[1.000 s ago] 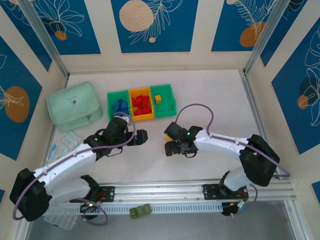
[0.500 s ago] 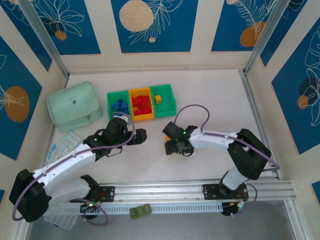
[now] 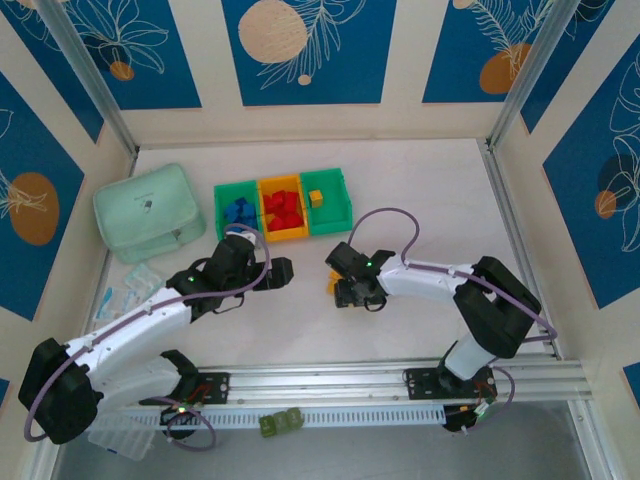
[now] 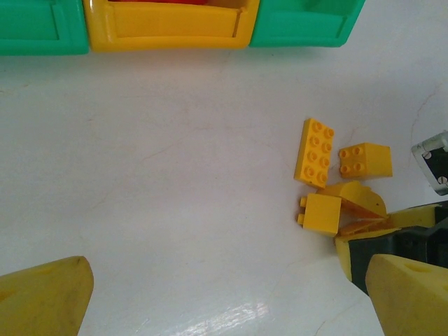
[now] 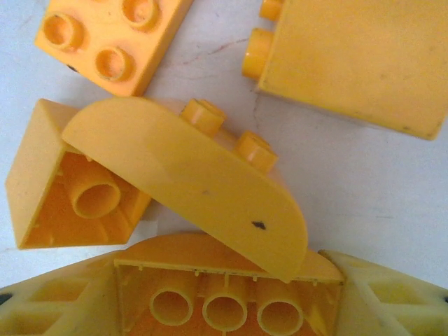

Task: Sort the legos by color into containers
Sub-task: Pick up the lego from the bottom-center of the table, then place the lego in the container.

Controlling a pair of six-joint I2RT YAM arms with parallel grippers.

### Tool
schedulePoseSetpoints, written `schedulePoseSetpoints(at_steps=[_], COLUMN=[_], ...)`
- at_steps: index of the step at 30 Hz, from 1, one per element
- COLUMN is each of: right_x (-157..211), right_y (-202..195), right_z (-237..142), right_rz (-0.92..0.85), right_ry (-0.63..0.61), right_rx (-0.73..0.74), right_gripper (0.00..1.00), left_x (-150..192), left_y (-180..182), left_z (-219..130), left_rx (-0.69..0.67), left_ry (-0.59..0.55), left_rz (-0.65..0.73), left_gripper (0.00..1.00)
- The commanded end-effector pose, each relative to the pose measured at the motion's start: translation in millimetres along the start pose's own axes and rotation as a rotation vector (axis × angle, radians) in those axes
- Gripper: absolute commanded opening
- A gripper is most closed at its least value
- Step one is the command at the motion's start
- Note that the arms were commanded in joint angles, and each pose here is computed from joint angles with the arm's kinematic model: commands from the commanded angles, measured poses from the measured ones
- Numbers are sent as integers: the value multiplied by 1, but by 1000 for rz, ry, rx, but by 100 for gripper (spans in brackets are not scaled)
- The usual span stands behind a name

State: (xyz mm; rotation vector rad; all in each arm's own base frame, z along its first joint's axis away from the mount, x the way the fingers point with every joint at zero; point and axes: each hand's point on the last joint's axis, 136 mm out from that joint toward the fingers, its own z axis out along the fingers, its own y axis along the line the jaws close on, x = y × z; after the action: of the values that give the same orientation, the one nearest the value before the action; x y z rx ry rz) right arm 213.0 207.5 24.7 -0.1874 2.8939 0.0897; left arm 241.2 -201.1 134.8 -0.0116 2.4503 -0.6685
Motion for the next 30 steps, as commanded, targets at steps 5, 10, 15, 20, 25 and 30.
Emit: schedulePoseSetpoints(at_steps=[5, 10, 15, 20, 25, 30], right_x=[-40, -91, -155, -221, -271, -302], right_y=[10, 26, 39, 41, 31, 20], right_z=[-52, -73, -79, -71, -49, -21], right_rz=[-71, -81, -102, -82, -66, -49], right_ry=[-140, -219, -323, -376, -419, -379], right_rx=[-48, -130, -156, -156, -114, -76], right_gripper=[55, 55, 56, 56, 58, 63], left_x=[-18, -37, -56, -70, -83, -94], left_y=[-5, -4, 1, 10, 17, 18], left_z=[-8, -14, -19, -17, -10, -6], left_rx=[-15, -25, -51, -65, -75, -68], left_ry=[-21, -49, -73, -84, -87, -94], left_rz=[23, 35, 33, 11, -27, -49], left_gripper=[99, 99, 99, 99, 99, 99])
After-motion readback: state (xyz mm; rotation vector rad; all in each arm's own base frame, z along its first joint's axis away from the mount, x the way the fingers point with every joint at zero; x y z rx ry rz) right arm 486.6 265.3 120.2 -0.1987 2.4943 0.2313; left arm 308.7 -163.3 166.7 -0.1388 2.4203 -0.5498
